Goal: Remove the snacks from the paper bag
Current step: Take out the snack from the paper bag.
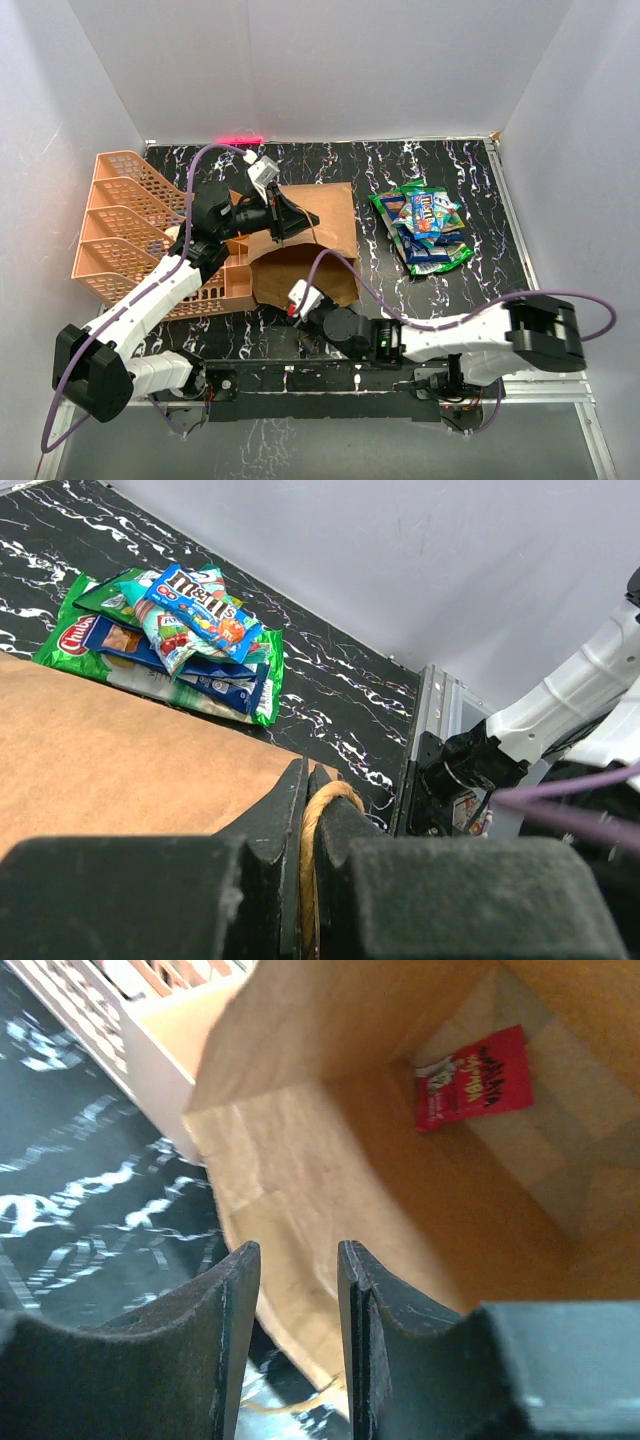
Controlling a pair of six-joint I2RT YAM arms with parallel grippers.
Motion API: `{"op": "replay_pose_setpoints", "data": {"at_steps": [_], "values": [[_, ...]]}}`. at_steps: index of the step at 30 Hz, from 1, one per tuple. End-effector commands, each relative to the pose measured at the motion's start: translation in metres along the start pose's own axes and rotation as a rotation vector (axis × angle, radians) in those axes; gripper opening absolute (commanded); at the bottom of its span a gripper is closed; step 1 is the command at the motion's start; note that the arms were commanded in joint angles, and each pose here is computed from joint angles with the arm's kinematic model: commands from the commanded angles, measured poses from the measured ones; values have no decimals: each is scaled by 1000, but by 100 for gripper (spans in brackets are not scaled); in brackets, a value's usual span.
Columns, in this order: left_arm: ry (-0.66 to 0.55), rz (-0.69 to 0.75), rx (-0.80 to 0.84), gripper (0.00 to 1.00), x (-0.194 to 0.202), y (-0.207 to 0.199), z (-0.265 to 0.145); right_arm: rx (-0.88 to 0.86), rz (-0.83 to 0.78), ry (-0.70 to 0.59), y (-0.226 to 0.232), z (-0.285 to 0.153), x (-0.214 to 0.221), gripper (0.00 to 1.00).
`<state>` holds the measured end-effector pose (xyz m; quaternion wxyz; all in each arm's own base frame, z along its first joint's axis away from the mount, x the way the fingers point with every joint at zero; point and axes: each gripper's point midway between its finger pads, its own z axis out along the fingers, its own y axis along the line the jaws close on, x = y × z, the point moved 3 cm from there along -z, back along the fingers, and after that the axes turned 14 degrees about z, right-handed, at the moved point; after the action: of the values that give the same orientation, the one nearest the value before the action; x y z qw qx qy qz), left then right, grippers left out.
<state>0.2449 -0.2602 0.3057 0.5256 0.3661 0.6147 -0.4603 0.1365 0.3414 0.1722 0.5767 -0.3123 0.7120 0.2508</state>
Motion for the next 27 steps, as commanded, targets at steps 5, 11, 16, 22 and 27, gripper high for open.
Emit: {"op": "replay_pose_setpoints", "data": {"at_steps": [5, 11, 16, 22, 27], "values": [[-89, 79, 76, 0, -34, -18, -7, 205, -440, -66, -33, 54, -9, 38], [-118, 81, 135, 0, -40, -29, -8, 300, -645, -22, -69, 81, 5, 38], [-130, 77, 153, 0, -42, -33, -9, 240, -605, -15, -82, 104, 14, 41], [-144, 57, 176, 0, -44, -36, -9, 305, -168, -47, -77, 122, 31, 47], [-148, 52, 188, 0, -44, -38, -8, 381, 123, -110, -83, 133, 44, 47]]}}
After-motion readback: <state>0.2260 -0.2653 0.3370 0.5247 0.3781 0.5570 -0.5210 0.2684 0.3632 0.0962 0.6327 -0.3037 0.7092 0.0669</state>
